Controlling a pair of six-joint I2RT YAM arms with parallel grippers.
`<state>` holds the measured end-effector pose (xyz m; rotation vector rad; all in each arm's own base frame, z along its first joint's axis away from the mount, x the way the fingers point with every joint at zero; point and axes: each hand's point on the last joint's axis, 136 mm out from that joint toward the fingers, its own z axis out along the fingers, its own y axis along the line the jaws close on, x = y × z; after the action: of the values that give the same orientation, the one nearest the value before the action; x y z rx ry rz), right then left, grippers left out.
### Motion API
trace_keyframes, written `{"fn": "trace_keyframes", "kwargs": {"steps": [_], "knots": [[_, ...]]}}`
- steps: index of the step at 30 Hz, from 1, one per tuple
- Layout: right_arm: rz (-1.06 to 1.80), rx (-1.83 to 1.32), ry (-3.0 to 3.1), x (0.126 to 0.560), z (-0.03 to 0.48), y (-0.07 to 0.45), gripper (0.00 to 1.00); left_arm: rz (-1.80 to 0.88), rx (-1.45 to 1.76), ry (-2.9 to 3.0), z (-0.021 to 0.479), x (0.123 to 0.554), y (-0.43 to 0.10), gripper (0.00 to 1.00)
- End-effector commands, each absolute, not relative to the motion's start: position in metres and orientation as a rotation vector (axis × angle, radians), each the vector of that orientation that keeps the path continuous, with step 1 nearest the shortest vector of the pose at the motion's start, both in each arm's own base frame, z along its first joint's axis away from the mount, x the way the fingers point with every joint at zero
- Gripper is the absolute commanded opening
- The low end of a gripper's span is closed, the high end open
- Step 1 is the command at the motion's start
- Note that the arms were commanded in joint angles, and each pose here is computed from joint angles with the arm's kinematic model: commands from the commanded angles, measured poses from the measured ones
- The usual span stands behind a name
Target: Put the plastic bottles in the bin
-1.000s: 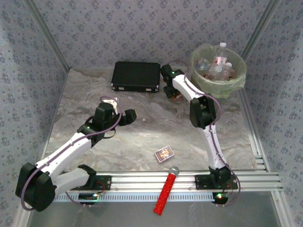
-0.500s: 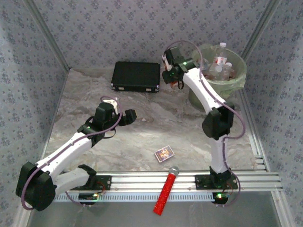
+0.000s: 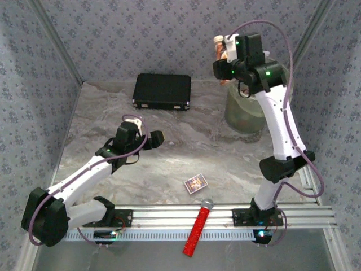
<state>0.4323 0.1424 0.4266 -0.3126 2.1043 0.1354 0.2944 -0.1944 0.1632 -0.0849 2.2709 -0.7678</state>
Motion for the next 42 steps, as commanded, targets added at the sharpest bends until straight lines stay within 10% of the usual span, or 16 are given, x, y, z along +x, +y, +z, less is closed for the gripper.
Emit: {"fn": "trace_keyframes", "kwargs": {"steps": [1,17,28,42], "knots": [[0.079,-0.253,2.131,0.434,0.427,0.119,0.45,-0.795,-0.067,2.229,0.176,0.297,-0.197,0.89],[0.116,-0.084,2.302,0.484,0.336,0.07,0.44,-0.798,-0.084,2.211,0.182,0.293,-0.192,0.89],[0.169,-0.028,2.142,0.459,0.412,0.052,0.46,-0.814,-0.086,2.204,0.183,0.295,-0.195,0.89],[0.149,0.162,2.226,0.457,0.392,-0.027,0.53,-0.797,-0.074,2.216,0.181,0.293,-0.193,0.9]]}}
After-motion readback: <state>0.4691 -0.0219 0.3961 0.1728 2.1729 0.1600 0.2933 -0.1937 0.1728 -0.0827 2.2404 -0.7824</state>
